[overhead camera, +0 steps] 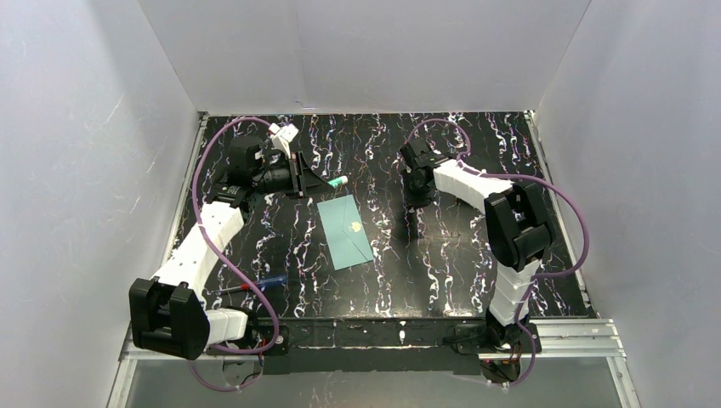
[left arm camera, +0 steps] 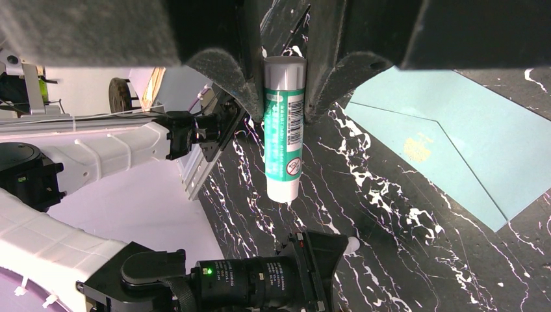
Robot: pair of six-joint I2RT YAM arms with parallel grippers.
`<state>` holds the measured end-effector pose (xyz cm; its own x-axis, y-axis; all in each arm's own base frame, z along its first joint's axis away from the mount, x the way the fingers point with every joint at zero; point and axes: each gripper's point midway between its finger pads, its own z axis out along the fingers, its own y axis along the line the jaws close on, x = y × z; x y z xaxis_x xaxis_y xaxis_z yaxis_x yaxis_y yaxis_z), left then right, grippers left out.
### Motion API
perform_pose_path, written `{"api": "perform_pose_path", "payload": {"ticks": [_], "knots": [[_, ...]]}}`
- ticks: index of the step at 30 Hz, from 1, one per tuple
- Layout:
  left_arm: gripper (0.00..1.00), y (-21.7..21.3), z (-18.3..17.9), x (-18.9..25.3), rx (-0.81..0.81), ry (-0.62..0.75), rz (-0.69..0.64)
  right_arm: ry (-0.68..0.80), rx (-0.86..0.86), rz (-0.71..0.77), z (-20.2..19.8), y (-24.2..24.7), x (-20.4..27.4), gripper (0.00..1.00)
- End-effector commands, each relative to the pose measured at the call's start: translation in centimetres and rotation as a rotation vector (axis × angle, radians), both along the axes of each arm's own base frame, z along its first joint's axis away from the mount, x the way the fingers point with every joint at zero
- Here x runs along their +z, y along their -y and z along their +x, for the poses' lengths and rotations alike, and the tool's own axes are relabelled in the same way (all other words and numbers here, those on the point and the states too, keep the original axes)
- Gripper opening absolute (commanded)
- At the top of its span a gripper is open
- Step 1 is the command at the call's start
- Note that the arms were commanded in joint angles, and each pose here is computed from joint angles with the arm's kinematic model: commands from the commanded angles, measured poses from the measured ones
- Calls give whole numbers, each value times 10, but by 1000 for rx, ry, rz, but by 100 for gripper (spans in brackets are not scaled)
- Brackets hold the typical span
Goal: Place the letter into the envelope and seal it
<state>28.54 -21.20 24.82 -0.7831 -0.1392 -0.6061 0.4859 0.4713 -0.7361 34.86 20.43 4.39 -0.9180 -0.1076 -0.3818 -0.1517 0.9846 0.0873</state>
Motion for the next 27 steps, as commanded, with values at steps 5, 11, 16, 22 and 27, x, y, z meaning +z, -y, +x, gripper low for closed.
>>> {"api": "perform_pose_path", "payload": {"ticks": [5, 11, 16, 22, 27], "knots": [[0, 0, -4, 3, -30, 16, -10, 94, 66, 35, 20, -15, 12, 24], [0, 1, -3, 2, -34, 11, -11, 85, 79, 15, 23, -15, 5, 30], [0, 1, -3, 2, -35, 9, -10, 54, 73, -1, 19, -11, -7, 37], [0, 1, -4, 1, -36, 9, -5, 70, 62, 40, 21, -15, -3, 26], [0, 0, -4, 0, -36, 8, 1, 50, 83, 204, 19, -33, 11, 4]]}}
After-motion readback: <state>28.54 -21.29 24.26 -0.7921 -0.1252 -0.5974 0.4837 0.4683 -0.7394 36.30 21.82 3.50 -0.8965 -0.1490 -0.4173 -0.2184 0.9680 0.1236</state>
